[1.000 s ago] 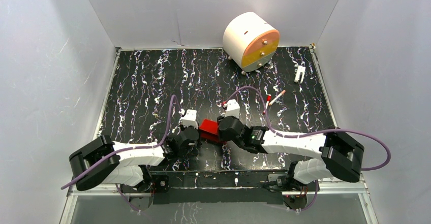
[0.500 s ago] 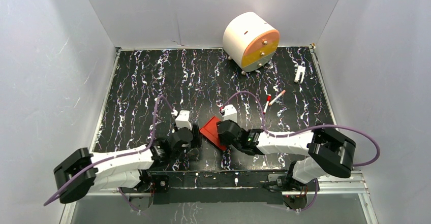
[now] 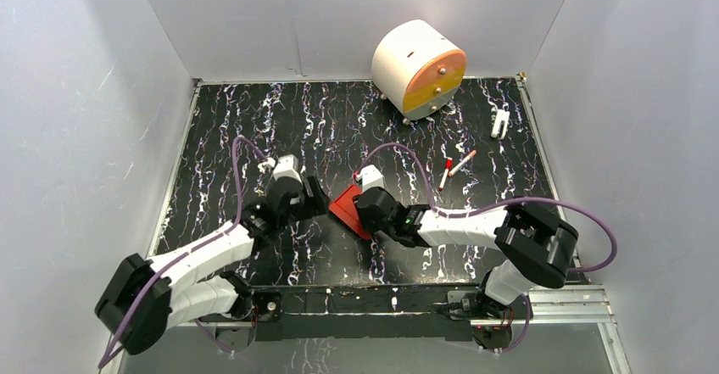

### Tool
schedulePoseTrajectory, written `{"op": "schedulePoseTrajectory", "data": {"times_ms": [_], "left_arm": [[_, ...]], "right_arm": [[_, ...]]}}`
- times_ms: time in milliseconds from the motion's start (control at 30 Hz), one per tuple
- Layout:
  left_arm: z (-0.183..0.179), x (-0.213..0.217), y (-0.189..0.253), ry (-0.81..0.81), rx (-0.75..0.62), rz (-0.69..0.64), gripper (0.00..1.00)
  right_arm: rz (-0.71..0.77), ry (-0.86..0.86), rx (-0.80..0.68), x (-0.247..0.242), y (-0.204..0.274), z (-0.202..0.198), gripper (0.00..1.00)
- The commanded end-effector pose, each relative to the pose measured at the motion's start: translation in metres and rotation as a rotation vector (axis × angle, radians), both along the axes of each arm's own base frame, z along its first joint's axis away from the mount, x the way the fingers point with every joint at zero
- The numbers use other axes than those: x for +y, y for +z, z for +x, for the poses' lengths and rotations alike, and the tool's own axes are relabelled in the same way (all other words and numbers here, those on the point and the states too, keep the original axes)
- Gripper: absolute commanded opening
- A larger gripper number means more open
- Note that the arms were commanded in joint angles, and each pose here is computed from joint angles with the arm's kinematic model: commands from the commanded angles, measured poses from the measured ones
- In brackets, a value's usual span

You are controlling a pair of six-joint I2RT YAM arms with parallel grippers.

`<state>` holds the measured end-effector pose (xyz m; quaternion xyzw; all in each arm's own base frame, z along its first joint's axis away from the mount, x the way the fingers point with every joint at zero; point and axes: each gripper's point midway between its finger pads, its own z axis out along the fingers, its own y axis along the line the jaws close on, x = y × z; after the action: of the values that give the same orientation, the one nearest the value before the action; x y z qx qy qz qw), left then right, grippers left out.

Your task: Fold the paper box

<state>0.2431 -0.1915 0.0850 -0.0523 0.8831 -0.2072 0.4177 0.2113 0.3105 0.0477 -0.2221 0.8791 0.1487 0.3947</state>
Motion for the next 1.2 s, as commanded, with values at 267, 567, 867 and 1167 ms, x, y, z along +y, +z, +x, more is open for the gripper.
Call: {"op": "schedulePoseTrajectory", "data": {"times_ms": [267, 567, 867, 1167], "left_arm": [[0.058, -0.03, -0.012, -0.124, 0.072, -0.034, 0.64], [0.051, -0.047, -0.039, -0.252, 0.147, -0.054, 0.37], [0.009, -0.047, -0.05, -0.26, 0.262, -0.175, 0.35], [0.005, -0.035, -0.046, -0.131, 0.246, -0.252, 0.34]], "right_arm": [[-0.104, 0.163, 0.046, -0.004, -0.015, -0.001, 0.42], [-0.133, 0.206, 0.063, 0.0, -0.02, 0.004, 0.42], [-0.146, 0.212, 0.091, 0.003, -0.028, 0.005, 0.42], [-0.155, 0.235, 0.11, 0.006, -0.034, 0.003, 0.42]]}}
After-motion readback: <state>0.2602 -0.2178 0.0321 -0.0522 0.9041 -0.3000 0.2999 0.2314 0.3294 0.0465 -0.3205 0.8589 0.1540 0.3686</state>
